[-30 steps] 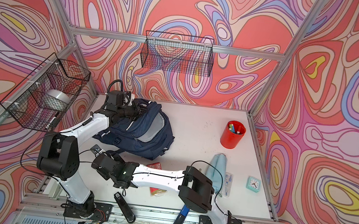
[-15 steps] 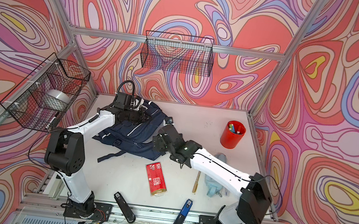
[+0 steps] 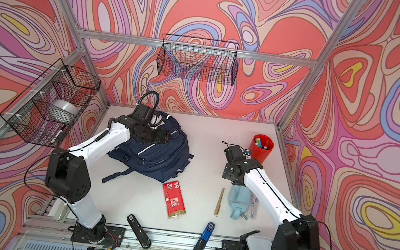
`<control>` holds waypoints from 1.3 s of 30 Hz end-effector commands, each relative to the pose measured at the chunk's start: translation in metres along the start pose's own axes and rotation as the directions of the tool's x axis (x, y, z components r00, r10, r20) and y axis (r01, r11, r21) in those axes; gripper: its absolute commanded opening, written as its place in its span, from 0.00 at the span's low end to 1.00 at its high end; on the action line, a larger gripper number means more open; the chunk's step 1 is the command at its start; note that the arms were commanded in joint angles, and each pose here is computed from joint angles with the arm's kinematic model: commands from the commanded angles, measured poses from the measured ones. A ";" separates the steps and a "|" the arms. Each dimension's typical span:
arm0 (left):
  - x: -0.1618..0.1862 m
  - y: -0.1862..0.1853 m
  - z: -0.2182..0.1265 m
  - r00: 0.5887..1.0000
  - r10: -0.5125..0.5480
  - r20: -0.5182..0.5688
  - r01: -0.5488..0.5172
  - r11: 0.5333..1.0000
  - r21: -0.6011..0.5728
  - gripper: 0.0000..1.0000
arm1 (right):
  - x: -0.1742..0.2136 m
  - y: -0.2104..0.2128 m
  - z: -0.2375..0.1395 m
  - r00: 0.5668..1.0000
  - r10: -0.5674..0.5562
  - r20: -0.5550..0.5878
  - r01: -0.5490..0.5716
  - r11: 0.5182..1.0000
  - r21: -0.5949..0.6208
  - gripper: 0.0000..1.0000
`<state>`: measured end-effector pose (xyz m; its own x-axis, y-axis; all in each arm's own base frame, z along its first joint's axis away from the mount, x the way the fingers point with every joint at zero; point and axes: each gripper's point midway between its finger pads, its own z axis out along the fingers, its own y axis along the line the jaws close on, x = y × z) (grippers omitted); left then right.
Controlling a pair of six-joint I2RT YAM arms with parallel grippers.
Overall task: Pack the student bag
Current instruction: 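Release the zipper and move the right gripper to grasp the light-blue pencil pouch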
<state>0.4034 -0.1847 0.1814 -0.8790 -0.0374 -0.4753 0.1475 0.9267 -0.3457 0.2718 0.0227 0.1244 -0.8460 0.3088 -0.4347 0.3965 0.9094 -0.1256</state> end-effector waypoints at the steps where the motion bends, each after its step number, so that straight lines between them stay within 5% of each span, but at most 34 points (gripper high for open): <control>1: 0.003 0.000 -0.023 0.989 0.147 0.002 -0.146 0.985 -0.097 1.00 | 0.003 -0.031 0.008 0.998 0.063 -0.025 -0.061 0.996 0.062 0.98; 10: 0.030 -0.021 -0.012 0.978 0.205 0.027 -0.204 0.978 -0.042 1.00 | 0.016 -0.026 0.060 0.980 0.131 -0.152 -0.137 0.990 -0.030 0.97; 18: 0.031 -0.026 -0.011 0.981 0.190 0.029 -0.190 0.982 -0.012 1.00 | -0.011 -0.033 0.052 0.986 0.168 -0.023 -0.169 0.984 -0.065 0.91; 25: 0.034 -0.024 -0.002 0.983 0.186 0.005 -0.186 0.983 -0.013 1.00 | -0.038 -0.028 0.074 0.986 0.164 0.009 -0.162 0.984 -0.079 0.72; 29: 0.036 -0.024 -0.001 0.984 0.179 0.005 -0.179 0.984 -0.009 1.00 | -0.052 -0.024 0.077 0.986 0.157 0.051 -0.151 0.984 -0.095 0.49; 39: 0.040 -0.018 -0.001 0.984 0.179 -0.017 -0.180 0.983 -0.037 1.00 | -0.066 -0.014 0.093 0.990 0.123 0.072 -0.115 0.987 -0.111 0.50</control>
<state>0.3670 -0.2079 0.1778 -0.8331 0.1294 -0.5378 0.3002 0.9224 -0.2431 0.3429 -0.0367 0.0698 -0.7744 0.4026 -0.4881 0.4592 0.8883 0.0042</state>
